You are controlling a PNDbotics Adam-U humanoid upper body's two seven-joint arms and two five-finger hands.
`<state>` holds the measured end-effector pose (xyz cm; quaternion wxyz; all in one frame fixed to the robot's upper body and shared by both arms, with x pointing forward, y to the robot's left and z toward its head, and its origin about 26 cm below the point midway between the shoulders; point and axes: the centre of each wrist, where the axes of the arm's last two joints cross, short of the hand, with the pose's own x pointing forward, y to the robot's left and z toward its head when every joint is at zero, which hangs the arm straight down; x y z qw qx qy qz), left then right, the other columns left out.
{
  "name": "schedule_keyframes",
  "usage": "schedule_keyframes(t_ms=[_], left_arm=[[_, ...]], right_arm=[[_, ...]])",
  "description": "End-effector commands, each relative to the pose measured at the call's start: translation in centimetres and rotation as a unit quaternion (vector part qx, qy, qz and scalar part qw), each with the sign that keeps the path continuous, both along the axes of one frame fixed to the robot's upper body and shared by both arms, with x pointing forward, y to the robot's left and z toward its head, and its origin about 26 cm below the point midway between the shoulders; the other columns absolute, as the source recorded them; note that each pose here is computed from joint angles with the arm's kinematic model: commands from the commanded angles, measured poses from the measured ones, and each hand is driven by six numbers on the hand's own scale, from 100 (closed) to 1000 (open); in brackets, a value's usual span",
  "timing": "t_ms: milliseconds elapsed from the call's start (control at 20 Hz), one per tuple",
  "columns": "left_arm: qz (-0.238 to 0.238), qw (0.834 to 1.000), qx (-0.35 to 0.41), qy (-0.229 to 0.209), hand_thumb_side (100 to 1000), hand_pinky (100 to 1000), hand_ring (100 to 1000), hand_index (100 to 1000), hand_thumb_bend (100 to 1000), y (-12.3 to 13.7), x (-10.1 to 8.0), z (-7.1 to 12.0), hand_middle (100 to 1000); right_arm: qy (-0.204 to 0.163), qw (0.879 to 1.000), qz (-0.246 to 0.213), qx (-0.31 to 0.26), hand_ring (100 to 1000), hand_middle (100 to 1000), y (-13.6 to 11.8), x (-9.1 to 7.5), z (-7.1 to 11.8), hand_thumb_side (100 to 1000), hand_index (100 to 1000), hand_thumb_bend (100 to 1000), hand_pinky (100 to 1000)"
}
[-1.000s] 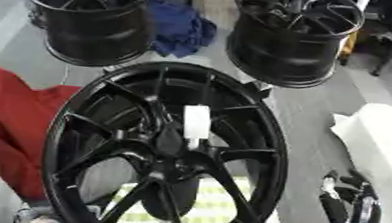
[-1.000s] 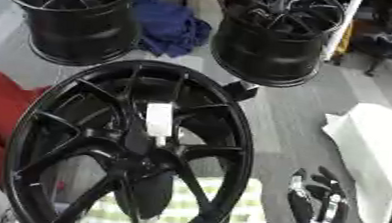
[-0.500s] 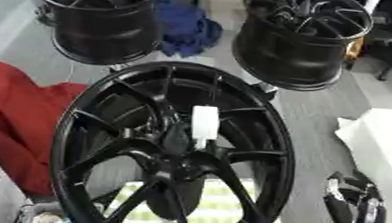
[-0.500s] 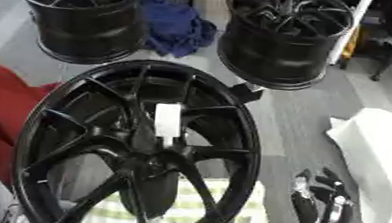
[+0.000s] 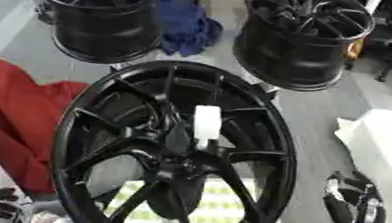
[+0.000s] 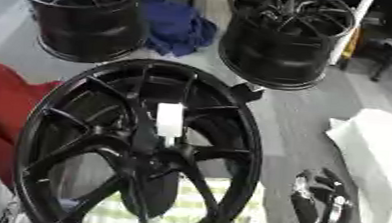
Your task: Pull the pin out of the wheel hub.
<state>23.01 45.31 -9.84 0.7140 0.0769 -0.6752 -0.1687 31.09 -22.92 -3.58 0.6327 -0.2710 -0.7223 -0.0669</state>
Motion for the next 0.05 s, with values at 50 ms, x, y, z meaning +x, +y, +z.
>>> schedule_keyframes(t_ms=[50], left_arm=[[-0.213, 0.97, 0.093, -0.07, 977, 669, 647, 828, 100, 0.45, 0.08, 0.14, 669]], right_arm=[[-0.016, 1.0, 0.006, -0.003, 598, 643, -0.02, 0.42, 1.01, 433, 811, 190, 667]])
